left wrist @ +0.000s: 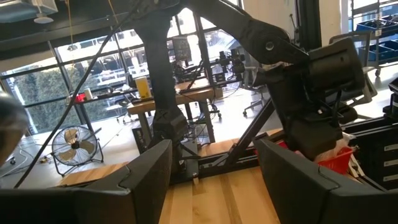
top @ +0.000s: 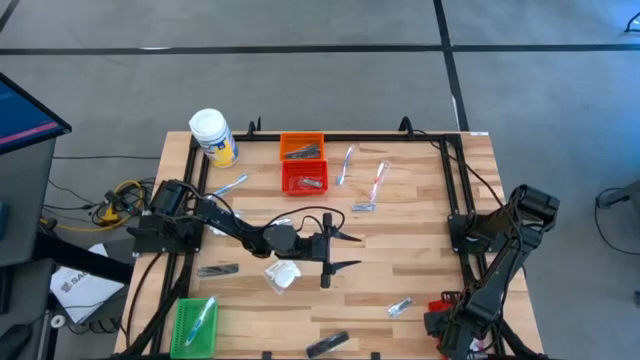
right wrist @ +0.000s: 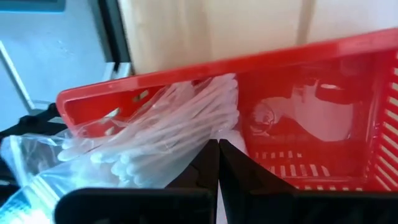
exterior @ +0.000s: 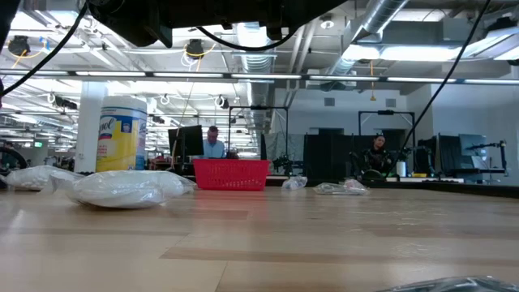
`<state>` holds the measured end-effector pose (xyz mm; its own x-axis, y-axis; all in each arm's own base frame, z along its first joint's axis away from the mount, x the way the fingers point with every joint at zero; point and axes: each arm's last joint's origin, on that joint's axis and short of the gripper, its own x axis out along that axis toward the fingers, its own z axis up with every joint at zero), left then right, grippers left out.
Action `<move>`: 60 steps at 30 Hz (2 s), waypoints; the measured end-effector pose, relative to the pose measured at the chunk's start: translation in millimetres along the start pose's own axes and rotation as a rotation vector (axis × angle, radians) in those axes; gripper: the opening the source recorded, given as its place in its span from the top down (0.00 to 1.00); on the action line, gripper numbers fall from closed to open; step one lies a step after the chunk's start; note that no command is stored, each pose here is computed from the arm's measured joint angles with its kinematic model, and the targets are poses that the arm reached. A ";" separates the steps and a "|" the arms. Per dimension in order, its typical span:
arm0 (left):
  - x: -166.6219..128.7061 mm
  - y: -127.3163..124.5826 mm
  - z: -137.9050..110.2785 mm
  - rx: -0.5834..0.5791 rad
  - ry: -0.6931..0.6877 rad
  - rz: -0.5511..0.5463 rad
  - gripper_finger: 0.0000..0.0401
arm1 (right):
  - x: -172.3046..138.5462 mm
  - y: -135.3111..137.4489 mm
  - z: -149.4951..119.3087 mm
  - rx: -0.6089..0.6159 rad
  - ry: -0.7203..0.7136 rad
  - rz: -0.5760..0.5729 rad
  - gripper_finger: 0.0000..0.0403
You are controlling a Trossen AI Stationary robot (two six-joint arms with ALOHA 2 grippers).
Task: Pick & Place Travel size toiletries
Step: Put the cotton pack into the bottom red basket, then put the blue toothbrush into the green basket
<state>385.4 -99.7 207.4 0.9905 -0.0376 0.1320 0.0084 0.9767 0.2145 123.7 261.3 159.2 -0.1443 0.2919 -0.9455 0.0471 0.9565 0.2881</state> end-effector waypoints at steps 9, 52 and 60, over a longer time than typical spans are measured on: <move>0.0 -0.1 0.0 0.000 0.000 0.000 0.42 | 0.0 5.4 0.9 0.038 0.005 0.060 1.00; 0.0 -0.1 0.0 0.000 0.000 0.000 0.42 | -75.0 -24.2 -11.8 0.110 -0.224 0.041 1.00; -0.1 1.1 -2.4 0.016 0.039 0.021 0.42 | -110.2 -45.3 5.4 -0.060 -0.510 -0.015 1.00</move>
<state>385.6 -98.1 205.4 0.9951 -0.0089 0.0986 -0.0138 0.9737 0.2275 142.8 185.8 249.5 0.3565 0.2539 -0.8991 -0.0107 0.9634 0.2678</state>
